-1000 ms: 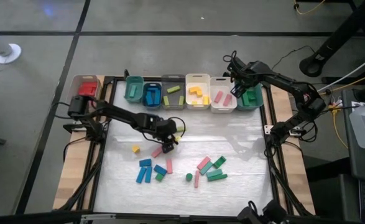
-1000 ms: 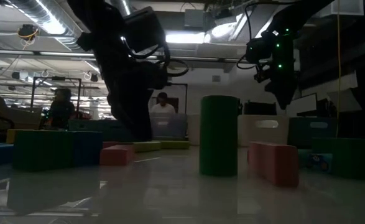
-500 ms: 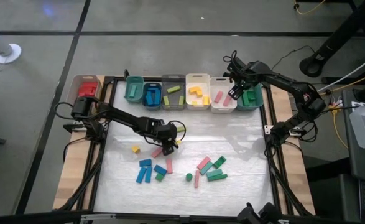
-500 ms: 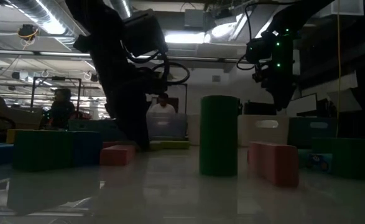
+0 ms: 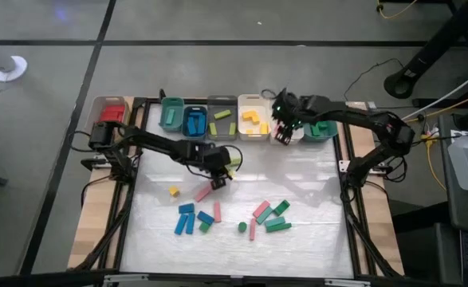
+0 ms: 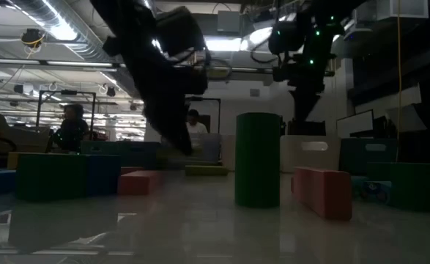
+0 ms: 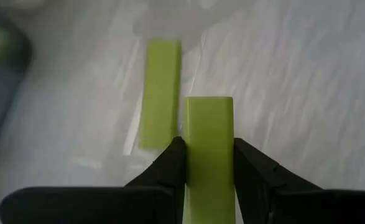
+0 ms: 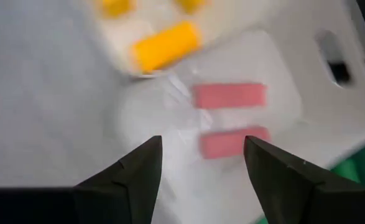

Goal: Sort blocks
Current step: Put the light green block into the grey bin

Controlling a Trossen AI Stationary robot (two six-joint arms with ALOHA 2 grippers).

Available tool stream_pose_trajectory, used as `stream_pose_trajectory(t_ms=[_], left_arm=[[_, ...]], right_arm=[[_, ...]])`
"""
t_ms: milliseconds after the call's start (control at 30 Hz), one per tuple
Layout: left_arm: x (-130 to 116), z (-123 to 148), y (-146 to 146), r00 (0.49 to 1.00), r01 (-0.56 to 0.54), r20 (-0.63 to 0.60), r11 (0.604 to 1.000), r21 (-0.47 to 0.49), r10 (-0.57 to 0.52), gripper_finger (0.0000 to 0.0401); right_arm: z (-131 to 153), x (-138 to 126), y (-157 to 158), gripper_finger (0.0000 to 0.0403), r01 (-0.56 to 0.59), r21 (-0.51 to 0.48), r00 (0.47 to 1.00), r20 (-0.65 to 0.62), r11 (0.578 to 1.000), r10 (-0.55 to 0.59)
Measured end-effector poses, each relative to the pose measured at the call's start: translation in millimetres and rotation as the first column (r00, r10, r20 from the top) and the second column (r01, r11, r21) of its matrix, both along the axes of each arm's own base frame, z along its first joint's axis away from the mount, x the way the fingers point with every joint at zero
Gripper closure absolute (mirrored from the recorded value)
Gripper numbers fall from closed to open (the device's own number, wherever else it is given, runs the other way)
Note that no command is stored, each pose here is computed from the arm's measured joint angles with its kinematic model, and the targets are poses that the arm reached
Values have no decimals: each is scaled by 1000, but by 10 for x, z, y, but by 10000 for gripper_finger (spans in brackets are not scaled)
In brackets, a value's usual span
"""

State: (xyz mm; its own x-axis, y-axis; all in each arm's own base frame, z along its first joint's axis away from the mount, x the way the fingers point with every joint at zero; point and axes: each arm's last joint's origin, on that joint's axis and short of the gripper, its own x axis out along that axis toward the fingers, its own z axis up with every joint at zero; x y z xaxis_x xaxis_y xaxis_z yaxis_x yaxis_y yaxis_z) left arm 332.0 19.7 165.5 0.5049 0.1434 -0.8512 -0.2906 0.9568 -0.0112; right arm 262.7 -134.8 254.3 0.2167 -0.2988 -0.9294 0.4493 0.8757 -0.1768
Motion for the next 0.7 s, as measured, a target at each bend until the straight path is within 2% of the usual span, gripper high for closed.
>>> stream_pose_trajectory(t_ms=[167, 333, 533, 700], left_arm=[[-32, 346, 247, 995, 16, 95, 998, 69, -22, 318], [-118, 600, 569, 987, -13, 162, 985, 169, -14, 311], [-192, 661, 1041, 974, -121, 217, 955, 270, 62, 307], [-274, 595, 1326, 973, -177, 197, 941, 290, 122, 283]], right_arm=[[-4, 160, 405, 176, -197, -6, 980, -26, 980, 197], [-4, 259, 783, 176, -366, -13, 930, -41, 931, 365], [-12, 285, 1154, 176, -482, 3, 875, -61, 876, 481], [-28, 240, 1426, 176, -522, 82, 847, -69, 849, 528]])
